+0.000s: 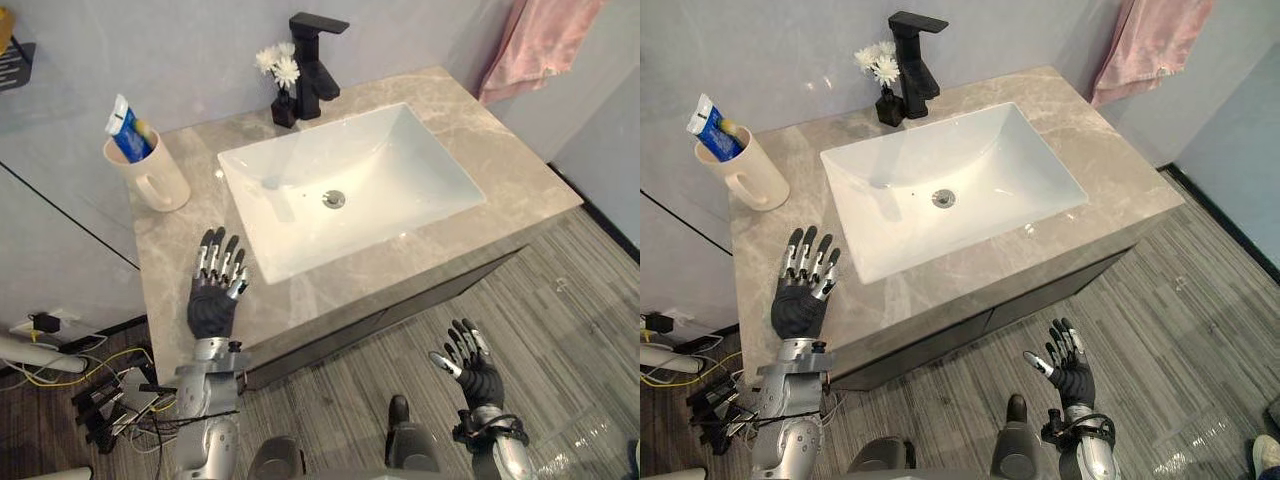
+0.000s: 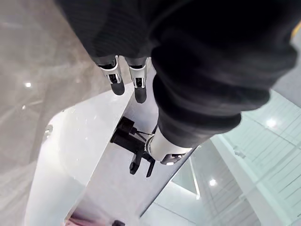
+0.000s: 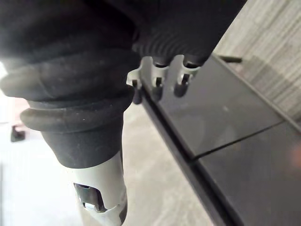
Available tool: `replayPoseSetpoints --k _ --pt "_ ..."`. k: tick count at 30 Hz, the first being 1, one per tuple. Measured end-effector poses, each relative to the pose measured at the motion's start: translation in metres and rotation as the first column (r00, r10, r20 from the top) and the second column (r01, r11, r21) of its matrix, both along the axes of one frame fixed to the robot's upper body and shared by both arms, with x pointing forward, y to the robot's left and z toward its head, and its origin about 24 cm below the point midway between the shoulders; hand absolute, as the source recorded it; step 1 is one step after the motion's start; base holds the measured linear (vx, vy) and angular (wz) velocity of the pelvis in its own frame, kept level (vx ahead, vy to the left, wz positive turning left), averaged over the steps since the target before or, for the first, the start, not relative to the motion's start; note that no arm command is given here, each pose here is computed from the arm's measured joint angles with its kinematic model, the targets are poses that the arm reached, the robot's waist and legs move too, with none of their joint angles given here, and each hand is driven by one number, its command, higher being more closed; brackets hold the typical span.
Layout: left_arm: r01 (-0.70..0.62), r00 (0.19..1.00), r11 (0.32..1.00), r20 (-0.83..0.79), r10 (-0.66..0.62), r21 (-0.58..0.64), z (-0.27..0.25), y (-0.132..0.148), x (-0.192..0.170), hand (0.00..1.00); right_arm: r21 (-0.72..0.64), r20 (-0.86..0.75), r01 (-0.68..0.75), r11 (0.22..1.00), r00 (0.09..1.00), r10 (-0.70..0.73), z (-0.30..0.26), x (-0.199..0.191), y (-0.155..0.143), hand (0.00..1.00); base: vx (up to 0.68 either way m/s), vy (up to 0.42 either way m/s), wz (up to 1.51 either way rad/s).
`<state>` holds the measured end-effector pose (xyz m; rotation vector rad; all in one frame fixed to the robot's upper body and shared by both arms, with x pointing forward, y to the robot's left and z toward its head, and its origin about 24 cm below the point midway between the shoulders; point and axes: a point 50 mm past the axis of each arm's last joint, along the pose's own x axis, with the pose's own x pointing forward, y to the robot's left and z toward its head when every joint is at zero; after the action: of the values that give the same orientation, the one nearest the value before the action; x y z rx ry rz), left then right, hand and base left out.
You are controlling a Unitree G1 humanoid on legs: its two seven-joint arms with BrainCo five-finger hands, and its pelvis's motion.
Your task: Organize washtable
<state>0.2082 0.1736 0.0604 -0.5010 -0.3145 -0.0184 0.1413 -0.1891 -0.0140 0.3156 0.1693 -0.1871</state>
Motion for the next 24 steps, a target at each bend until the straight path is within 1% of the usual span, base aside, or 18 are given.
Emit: replayPoseSetpoints --k 3,4,7,9,13,14,15,17,19,20,21,22,24 --pt "0.007 1.000 0.999 -0.005 -0.006 0.051 0.000 -0.001 0.000 0.00 0.018 -0.020 0.011 1.000 1.000 -0.011 -0.003 -0.005 0.000 0.00 -0.20 0.063 -0.44" --pt "-0.001 1.000 0.997 -0.010 0.002 0.076 0.000 0.000 0.000 0.00 0.036 -0.035 -0.004 0.999 0.999 0.006 -0.007 -0.005 0.003 0.00 -0.15 0.035 -0.35" --pt "-0.021 1.000 0.996 -0.020 0.023 0.082 -0.001 0.002 0.000 0.00 0.039 -0.052 -0.041 0.998 0.998 0.044 -0.009 -0.005 0.007 0.00 -0.14 0.022 -0.41" --pt "-0.038 0.999 0.996 -0.018 0.040 0.084 0.001 0.005 0.001 0.00 0.063 -0.034 -0.086 0.994 0.996 0.088 -0.008 0.001 0.017 0.00 -0.18 -0.069 -0.75" --pt "-0.033 0.998 0.996 -0.043 0.037 0.080 -0.002 0.004 0.001 0.00 0.051 -0.027 -0.136 0.989 0.990 0.137 -0.008 0.010 0.021 0.00 -0.08 -0.083 -0.44" --pt "-0.035 0.999 0.996 -0.026 0.037 0.087 0.003 0.005 0.002 0.00 0.048 -0.005 -0.151 0.987 0.988 0.152 -0.004 0.016 0.023 0.00 -0.08 -0.102 -1.03" --pt "-0.035 0.998 0.996 -0.047 0.039 0.077 -0.001 0.004 0.002 0.00 0.032 0.028 -0.191 0.981 0.981 0.190 0.001 0.029 0.027 0.00 -0.09 -0.083 -1.43" --pt "-0.032 0.998 0.998 -0.059 0.035 0.051 -0.003 0.000 0.004 0.00 0.006 0.081 -0.203 0.979 0.976 0.202 0.010 0.046 0.027 0.00 -0.09 -0.055 -1.49" --pt "-0.030 0.995 0.998 -0.089 0.035 0.047 -0.006 -0.001 0.003 0.00 0.013 0.073 -0.219 0.976 0.973 0.217 0.007 0.047 0.033 0.00 0.03 -0.120 -1.01" --pt "-0.056 0.990 0.997 -0.126 0.061 0.044 -0.012 0.003 0.003 0.00 0.009 0.081 -0.251 0.968 0.965 0.250 0.009 0.054 0.038 0.00 -0.01 -0.124 -1.22" --pt "-0.058 0.985 0.998 -0.160 0.062 0.030 -0.018 0.002 0.003 0.00 -0.001 0.087 -0.258 0.966 0.962 0.257 0.011 0.057 0.038 0.00 -0.03 -0.138 -2.03" --pt "-0.071 0.970 0.997 -0.233 0.070 0.004 -0.031 0.000 0.001 0.00 -0.011 0.104 -0.268 0.963 0.958 0.267 0.014 0.061 0.037 0.00 -0.02 -0.092 -1.99" --pt "-0.076 0.952 0.997 -0.299 0.070 -0.008 -0.043 -0.001 -0.002 0.00 -0.009 0.130 -0.287 0.958 0.950 0.285 0.019 0.065 0.042 0.00 0.02 -0.172 -1.78"
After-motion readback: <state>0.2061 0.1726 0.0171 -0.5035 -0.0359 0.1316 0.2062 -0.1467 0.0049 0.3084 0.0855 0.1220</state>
